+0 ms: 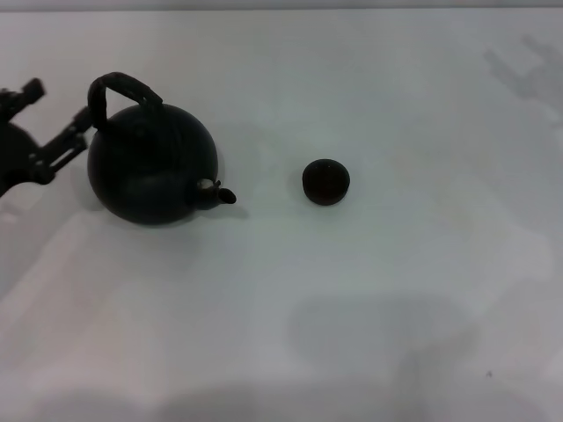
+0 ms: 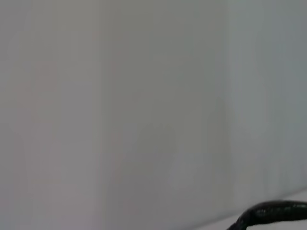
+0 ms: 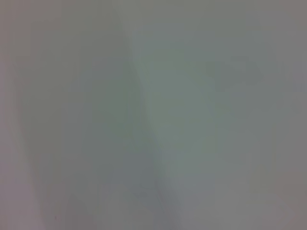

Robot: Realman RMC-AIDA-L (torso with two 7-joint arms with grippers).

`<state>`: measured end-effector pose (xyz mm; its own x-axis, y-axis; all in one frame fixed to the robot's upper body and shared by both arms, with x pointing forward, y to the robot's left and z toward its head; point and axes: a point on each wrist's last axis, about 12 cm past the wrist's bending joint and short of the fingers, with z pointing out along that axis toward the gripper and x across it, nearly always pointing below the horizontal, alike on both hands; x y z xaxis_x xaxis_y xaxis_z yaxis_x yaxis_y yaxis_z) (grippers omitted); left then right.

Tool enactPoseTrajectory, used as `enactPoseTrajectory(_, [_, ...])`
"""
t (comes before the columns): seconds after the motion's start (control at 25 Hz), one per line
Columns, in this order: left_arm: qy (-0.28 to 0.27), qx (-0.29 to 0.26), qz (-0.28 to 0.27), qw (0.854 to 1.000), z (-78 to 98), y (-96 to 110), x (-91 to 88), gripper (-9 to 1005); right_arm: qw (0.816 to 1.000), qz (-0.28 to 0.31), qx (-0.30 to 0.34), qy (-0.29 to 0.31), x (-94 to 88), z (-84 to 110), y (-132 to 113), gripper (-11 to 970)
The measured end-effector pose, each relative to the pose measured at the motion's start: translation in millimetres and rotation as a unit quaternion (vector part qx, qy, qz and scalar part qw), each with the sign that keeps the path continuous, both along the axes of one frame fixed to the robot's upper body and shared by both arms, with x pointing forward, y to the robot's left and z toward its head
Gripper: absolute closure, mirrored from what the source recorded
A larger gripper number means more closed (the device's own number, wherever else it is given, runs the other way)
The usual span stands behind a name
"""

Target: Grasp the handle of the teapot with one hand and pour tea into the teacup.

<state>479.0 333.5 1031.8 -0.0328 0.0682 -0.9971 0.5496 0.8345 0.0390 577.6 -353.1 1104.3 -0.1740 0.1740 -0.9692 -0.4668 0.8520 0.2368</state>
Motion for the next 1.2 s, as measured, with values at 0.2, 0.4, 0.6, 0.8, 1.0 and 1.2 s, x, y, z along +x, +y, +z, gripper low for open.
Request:
enactPoseTrajectory(0.2, [-0.033, -0.022, 0.046, 0.998, 1.6, 19, -28.1, 238, 1.000, -0.006, -0.004, 0.005, -4.8, -4.6, -4, 118])
enactPoseTrajectory(0.4, [-0.057, -0.048, 0.152, 0.986, -0.1, 48, -65.8, 240, 1.000, -0.012, -0.024, 0.010, -16.3, -17.3, -8, 118])
enactPoseTrajectory(0.6, [-0.079, -0.085, 0.250, 0.961, -1.7, 68, -96.2, 243, 0.999, -0.012, -0.030, 0.018, -31.3, -38.2, -6, 119])
enactPoseTrajectory(0.8, [-0.085, -0.108, 0.310, 0.941, -6.0, 77, -107.8, 245, 0.998, -0.009, -0.057, -0.004, -52.0, -63.1, 6, 119])
enactPoseTrajectory(1.0, [-0.085, -0.120, 0.318, 0.937, -7.8, 75, -105.3, 247, 0.995, -0.062, -0.068, -0.025, -75.0, -86.7, 15, 119])
enactPoseTrajectory(1.2, [-0.080, -0.129, 0.316, 0.937, -11.8, 67, -98.7, 246, 0.992, -0.091, -0.087, -0.024, -83.6, -95.2, 14, 118])
